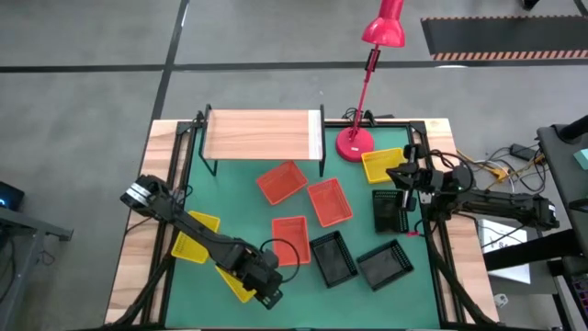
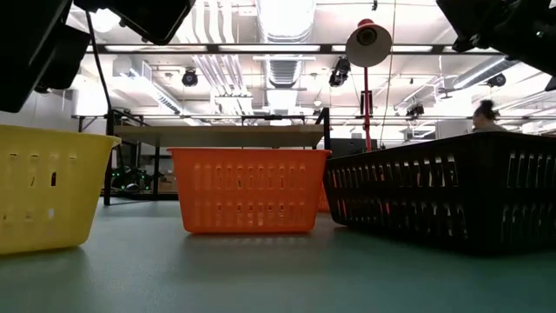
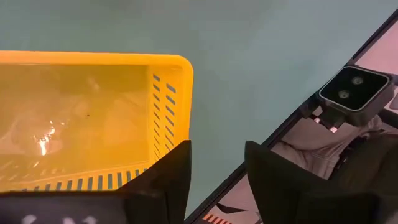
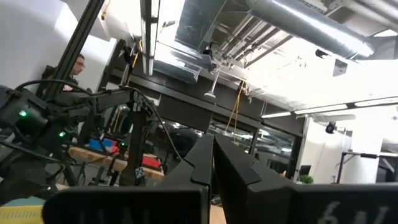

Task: Stack baskets on shelf by color
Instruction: Put the bottom right yellow bin on the shelf

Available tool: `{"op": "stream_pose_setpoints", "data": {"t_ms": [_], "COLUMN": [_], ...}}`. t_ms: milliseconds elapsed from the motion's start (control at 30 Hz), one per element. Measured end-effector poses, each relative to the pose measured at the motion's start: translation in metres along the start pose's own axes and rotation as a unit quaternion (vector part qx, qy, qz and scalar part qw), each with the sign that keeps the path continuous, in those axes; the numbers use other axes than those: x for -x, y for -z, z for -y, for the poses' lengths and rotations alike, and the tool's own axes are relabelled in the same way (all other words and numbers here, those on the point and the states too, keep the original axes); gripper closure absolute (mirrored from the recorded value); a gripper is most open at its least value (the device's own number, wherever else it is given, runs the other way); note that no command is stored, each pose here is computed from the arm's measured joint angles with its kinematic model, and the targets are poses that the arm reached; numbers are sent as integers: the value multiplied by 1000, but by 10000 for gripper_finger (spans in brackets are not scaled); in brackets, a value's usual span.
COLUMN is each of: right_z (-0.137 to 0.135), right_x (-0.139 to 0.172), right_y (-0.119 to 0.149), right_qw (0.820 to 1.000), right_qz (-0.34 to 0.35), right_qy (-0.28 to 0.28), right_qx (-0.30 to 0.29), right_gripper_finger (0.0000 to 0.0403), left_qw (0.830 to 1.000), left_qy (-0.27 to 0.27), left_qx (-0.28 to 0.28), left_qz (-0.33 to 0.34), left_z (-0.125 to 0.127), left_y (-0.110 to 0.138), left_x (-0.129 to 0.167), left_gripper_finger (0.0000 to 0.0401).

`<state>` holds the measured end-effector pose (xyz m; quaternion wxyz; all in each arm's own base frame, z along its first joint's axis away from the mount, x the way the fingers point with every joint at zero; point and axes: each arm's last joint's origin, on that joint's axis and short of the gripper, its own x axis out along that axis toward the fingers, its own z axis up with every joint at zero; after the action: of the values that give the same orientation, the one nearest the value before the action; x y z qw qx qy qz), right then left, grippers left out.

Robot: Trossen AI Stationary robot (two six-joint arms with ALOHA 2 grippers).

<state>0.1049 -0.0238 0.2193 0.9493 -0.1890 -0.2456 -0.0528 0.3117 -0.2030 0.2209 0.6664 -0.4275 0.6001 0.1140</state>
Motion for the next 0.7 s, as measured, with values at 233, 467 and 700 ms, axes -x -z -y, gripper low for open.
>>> {"op": "stream_pose_setpoints", "data": {"t_ms": [233, 467, 700], "right_z": [1, 1, 1], "right_x": [-1, -1, -1], "right_y": [-2, -2, -2], "right_qw": [1000, 1000, 1000], "right_qz": [4, 3, 4], "right_qy": [1, 0, -1], "right_qx": [6, -1, -15], "right_gripper_finger": [394, 394, 394], "left_qw": [1000, 1000, 1000], "left_qy": [-28, -17, -1], "left_qx": [7, -3, -24], "left_qz": [-5, -4, 12], "left_z": [-7, -7, -14], "left_y": [2, 2, 6], "left_x": [1, -3, -17], "left_gripper_finger": [287, 274, 229]}}
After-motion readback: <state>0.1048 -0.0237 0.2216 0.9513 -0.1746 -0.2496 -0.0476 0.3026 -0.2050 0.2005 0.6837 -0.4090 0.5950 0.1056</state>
